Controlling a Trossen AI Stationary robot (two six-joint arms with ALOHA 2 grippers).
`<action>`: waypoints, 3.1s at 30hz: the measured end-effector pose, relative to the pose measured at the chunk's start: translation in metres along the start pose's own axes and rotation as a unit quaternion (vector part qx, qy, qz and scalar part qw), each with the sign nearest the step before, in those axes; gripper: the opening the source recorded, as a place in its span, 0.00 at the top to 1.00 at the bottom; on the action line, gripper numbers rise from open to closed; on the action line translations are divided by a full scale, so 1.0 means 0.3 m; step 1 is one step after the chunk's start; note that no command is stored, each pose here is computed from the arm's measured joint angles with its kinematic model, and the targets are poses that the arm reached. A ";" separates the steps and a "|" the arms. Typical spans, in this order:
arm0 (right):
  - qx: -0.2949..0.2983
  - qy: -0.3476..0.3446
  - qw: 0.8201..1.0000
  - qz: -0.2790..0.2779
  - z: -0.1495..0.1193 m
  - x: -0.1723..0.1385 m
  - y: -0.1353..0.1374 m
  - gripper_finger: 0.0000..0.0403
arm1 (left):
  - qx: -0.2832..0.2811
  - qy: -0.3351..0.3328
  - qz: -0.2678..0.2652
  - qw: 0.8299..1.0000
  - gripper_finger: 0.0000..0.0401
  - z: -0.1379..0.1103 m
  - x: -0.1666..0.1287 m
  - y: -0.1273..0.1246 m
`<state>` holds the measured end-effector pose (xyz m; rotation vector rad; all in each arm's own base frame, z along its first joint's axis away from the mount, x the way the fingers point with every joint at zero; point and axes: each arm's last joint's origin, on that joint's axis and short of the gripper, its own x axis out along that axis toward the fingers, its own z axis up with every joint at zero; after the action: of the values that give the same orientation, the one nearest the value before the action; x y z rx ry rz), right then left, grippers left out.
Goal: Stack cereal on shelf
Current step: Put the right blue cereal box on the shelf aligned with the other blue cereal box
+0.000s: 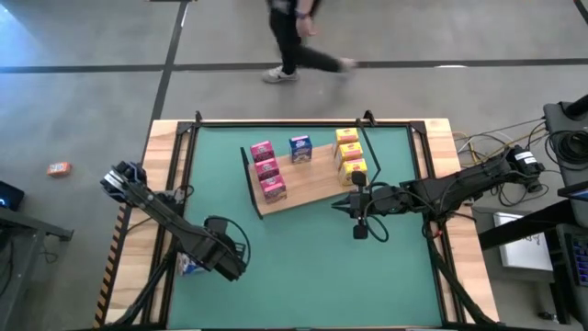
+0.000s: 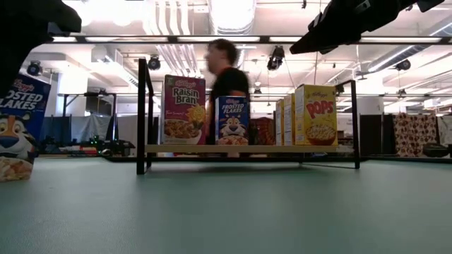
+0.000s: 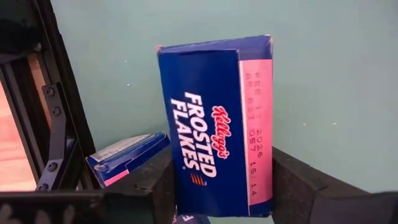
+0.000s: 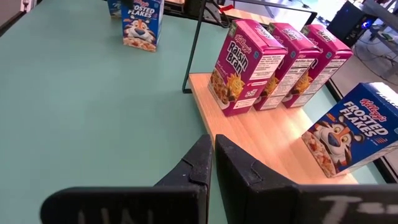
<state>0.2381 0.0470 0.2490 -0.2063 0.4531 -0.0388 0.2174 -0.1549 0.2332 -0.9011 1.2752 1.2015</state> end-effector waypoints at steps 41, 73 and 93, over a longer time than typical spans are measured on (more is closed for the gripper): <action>-0.011 0.027 0.994 0.103 -0.017 -0.082 0.071 0.97 | 0.476 -0.269 -0.237 0.803 0.64 0.189 -0.559 -0.334; -0.052 -0.083 0.976 0.194 -0.060 -0.247 0.153 0.97 | 0.572 -0.204 -0.061 0.792 0.64 0.725 -0.327 -0.500; -0.051 -0.084 0.976 0.193 -0.065 -0.250 0.151 0.97 | 0.575 -0.162 -0.059 0.800 0.64 0.877 -0.181 -0.496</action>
<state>0.1617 0.0939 0.2547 -0.2168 0.3211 0.3814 0.4223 0.0634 0.3013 0.1354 1.3223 0.2712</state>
